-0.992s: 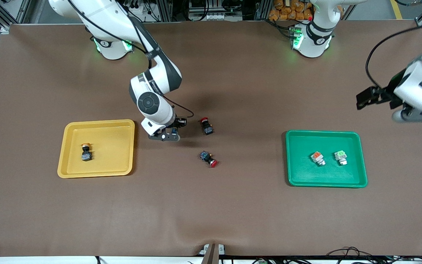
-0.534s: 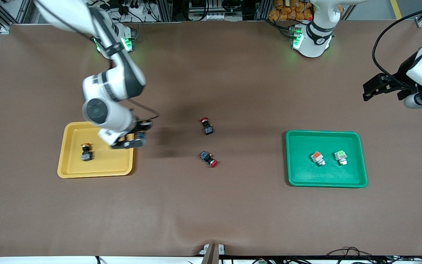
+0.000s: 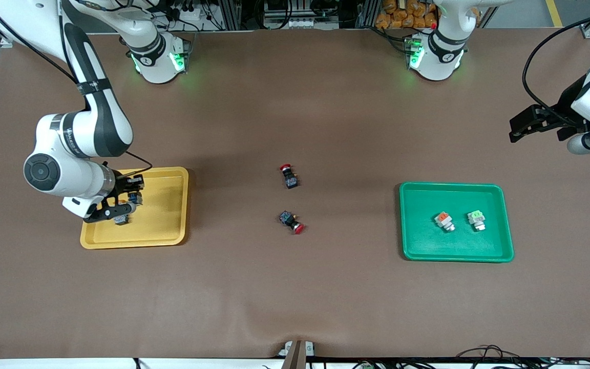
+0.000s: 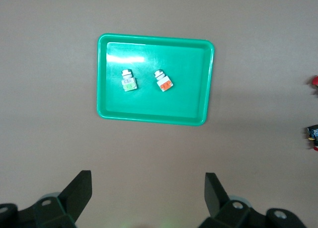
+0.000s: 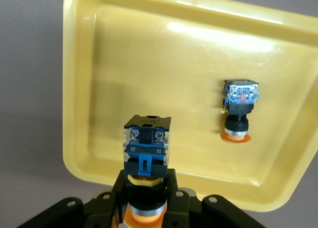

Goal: Place green and yellow buttons in trays
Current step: 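Raise the left gripper away while the right gripper carries the black button, then lower the black button into the yellow tray and open the right gripper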

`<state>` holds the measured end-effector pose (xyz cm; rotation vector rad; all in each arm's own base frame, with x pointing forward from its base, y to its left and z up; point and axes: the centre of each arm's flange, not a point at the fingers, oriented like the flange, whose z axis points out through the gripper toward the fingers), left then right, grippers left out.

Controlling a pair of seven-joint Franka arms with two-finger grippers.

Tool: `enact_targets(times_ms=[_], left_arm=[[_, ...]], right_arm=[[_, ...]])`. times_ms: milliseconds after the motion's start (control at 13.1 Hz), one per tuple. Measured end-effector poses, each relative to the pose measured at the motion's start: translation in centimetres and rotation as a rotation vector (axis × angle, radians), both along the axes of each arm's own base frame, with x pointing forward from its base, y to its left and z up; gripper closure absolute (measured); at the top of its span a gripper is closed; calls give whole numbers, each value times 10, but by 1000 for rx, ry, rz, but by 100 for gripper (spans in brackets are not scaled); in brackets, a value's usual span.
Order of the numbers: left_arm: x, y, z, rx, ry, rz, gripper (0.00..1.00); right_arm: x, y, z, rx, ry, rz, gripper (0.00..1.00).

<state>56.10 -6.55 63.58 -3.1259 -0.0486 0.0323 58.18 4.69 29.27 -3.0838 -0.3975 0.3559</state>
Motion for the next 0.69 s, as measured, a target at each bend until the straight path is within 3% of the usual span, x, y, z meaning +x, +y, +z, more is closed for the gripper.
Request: enact_targets(times_ms=[153, 687], left_arm=[[0, 11, -1, 6, 8, 21, 0], [1, 28, -2, 7, 14, 50, 0]], right_arm=[[4, -1, -22, -6, -33, 12, 67], [13, -9, -101, -7, -84, 46, 67]])
